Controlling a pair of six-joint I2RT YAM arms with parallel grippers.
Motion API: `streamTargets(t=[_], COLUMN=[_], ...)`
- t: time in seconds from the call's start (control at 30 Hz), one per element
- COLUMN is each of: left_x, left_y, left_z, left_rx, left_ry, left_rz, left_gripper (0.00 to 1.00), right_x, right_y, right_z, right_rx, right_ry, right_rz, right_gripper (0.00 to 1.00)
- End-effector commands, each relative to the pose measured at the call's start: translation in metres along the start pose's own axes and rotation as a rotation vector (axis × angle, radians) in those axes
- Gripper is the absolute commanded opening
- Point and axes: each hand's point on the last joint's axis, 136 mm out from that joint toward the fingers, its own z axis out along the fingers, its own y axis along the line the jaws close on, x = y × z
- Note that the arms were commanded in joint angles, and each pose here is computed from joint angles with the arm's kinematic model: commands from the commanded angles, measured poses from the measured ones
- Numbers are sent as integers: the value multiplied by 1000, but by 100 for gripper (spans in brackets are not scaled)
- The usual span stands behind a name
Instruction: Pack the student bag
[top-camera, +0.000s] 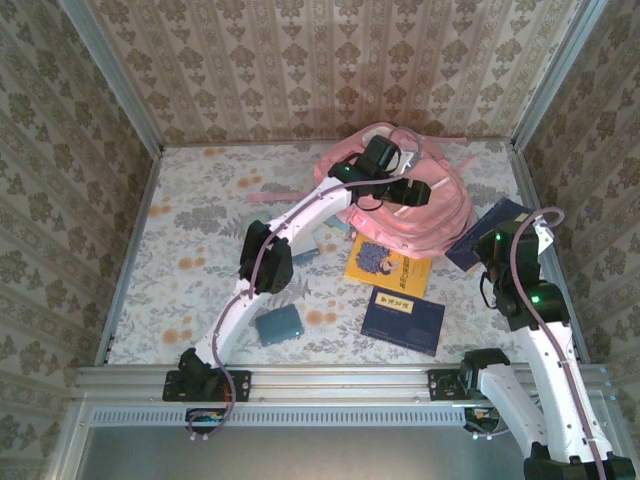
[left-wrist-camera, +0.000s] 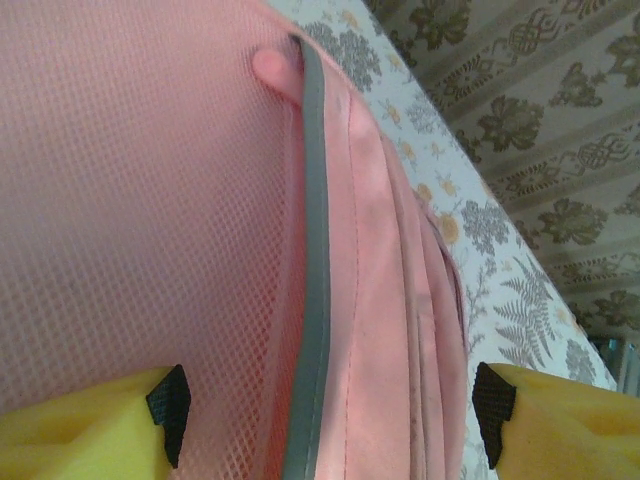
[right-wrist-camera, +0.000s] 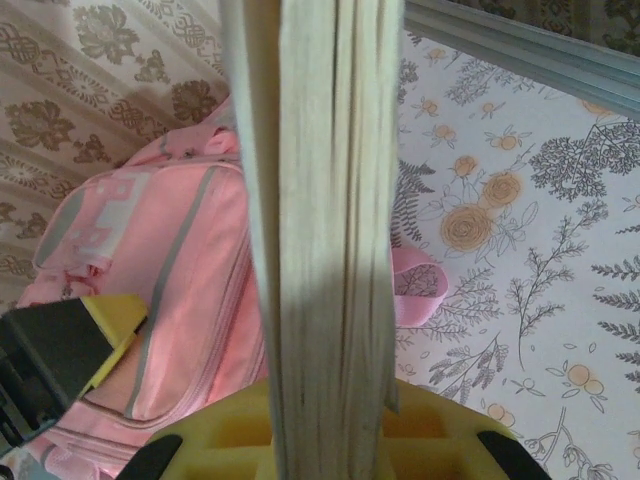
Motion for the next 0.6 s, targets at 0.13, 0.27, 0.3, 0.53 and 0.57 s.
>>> streamTargets(t=[0.13, 0.27, 0.3, 0.53, 0.57], left_x=[-1, 10, 13, 25, 26], left_y=[-12, -19, -20, -31, -33], left_z=[19, 29, 31, 36, 35], left_rx=[75, 99, 105, 128, 130], left_ry=[-22, 6, 14, 53, 55], left_rz=[-8, -16, -22, -37, -34], left_gripper=[76, 74, 74, 71, 71], right_x=[-2, -2, -2, -3, -3], right_y=[-5, -8, -8, -4, -4], right_z=[8, 9, 8, 7, 7], right_rx=[20, 24, 20, -5, -8], right_ry=[-35, -35, -37, -40, -38], right_rz=[-34, -22, -18, 5, 8], right_gripper=[0, 0, 0, 0, 0])
